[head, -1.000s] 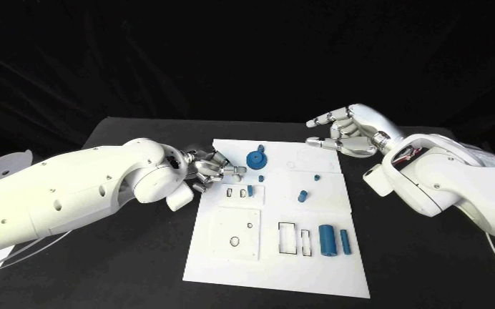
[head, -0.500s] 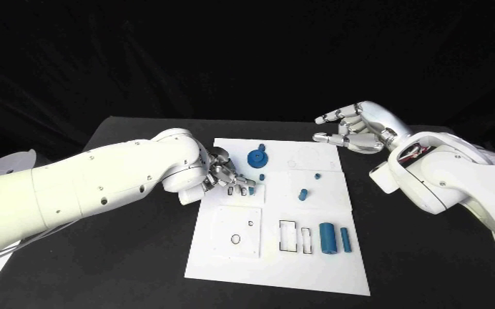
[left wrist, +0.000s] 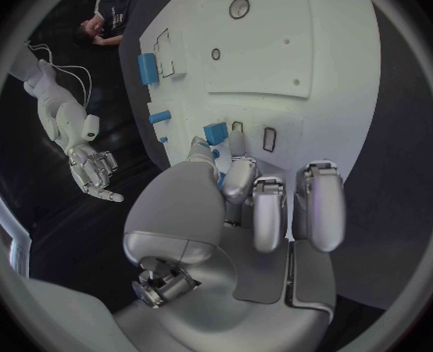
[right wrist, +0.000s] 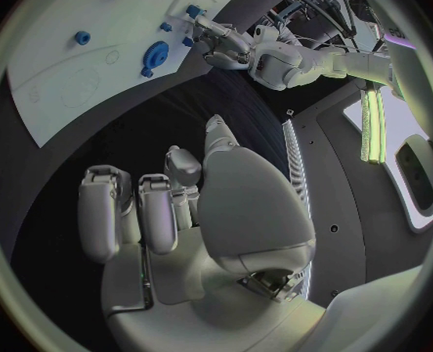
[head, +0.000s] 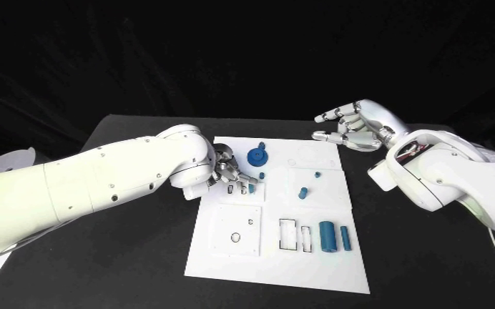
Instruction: Assemble the parts on the task board
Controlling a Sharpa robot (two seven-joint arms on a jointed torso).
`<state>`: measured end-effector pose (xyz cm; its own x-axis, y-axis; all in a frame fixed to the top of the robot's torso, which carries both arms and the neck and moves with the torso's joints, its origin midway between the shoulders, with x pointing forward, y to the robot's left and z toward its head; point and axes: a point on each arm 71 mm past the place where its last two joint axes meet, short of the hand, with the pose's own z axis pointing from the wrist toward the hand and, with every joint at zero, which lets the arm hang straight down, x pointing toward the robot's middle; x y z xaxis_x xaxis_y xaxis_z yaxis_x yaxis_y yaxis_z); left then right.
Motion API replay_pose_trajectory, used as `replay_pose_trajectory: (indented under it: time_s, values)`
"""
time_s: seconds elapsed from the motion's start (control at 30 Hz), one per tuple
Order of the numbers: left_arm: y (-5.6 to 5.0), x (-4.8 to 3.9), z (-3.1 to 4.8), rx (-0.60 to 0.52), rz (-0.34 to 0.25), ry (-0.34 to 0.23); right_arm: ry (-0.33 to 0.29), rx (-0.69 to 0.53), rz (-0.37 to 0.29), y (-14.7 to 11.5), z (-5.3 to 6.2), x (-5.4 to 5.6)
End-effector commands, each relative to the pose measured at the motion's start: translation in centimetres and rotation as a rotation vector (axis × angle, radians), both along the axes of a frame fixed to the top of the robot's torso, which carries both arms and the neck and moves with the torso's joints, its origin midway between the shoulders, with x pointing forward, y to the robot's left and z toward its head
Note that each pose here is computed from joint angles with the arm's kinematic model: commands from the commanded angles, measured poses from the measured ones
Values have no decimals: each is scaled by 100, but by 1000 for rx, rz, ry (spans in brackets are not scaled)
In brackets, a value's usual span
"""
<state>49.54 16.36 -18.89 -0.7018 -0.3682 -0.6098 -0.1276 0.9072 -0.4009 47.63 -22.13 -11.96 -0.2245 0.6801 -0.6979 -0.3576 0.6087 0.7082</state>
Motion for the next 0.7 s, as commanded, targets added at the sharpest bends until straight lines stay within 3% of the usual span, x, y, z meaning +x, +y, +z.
replay_pose_trajectory:
  time_s: [0.03, 0.7]
  values:
    - [-6, 14, 12, 33, 9, -1, -1, -11, 2, 12, -10, 4]
    - [-116, 48, 17, 44, -17, 10, 10, -17, 5, 36, -31, 15]
